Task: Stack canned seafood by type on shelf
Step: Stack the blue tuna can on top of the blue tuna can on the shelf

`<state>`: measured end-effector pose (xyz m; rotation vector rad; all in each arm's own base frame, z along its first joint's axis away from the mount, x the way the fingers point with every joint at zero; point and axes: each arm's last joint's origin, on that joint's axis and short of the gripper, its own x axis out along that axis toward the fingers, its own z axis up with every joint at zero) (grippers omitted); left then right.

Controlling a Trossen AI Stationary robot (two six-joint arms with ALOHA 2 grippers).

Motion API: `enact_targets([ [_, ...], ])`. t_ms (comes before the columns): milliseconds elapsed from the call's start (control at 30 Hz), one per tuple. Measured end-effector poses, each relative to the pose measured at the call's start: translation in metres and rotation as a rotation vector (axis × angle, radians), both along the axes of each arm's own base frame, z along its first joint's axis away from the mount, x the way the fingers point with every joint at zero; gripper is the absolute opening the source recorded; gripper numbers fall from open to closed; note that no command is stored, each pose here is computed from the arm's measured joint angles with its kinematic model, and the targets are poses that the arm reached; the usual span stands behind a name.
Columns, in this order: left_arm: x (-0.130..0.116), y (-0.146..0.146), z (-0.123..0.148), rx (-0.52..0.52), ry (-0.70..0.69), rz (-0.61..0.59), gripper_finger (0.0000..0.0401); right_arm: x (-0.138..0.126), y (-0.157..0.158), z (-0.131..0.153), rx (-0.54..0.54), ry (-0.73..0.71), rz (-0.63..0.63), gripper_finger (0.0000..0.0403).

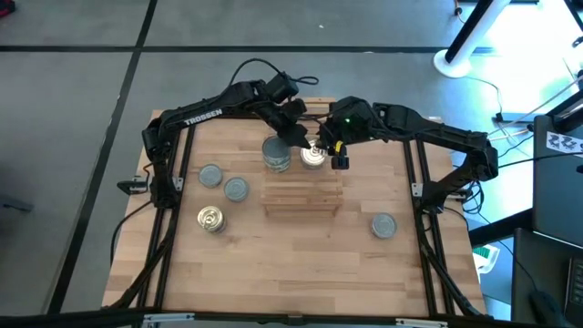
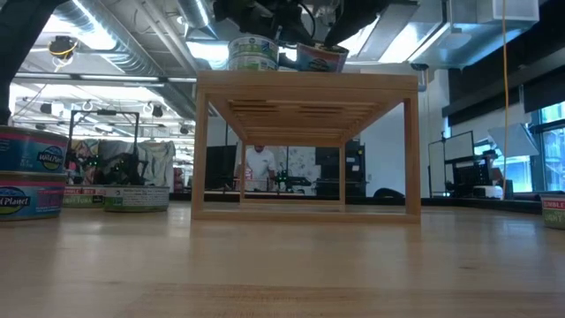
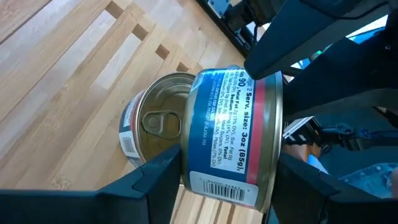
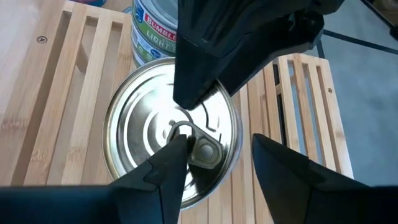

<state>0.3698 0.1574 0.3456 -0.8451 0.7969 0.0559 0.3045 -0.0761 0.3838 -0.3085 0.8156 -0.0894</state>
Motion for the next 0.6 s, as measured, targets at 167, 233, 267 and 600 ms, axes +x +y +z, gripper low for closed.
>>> enact_targets([
  [167, -0.0002, 0.0021, -0.0003, 0.006, -0.004, 0.001, 0.0210, -0.0005, 0.0004, -0.0008, 0.009, 0.008, 0.006, 0.0182],
  [233, 0.0000, 0.0018, -0.0003, 0.022, -0.010, -0.013, 0.0210, -0.0005, 0.0005, -0.0007, 0.011, 0.008, 0.008, 0.0182],
  [267, 0.0004, 0.0008, -0.0003, 0.027, -0.012, -0.021, 0.0210, -0.0005, 0.0005, -0.0007, 0.011, 0.008, 0.008, 0.0182],
  [600, 0.0035, -0.0049, -0.0009, 0.066, 0.009, 0.005, 0.0210, -0.0005, 0.0005, -0.0007, 0.015, 0.007, 0.012, 0.0182],
])
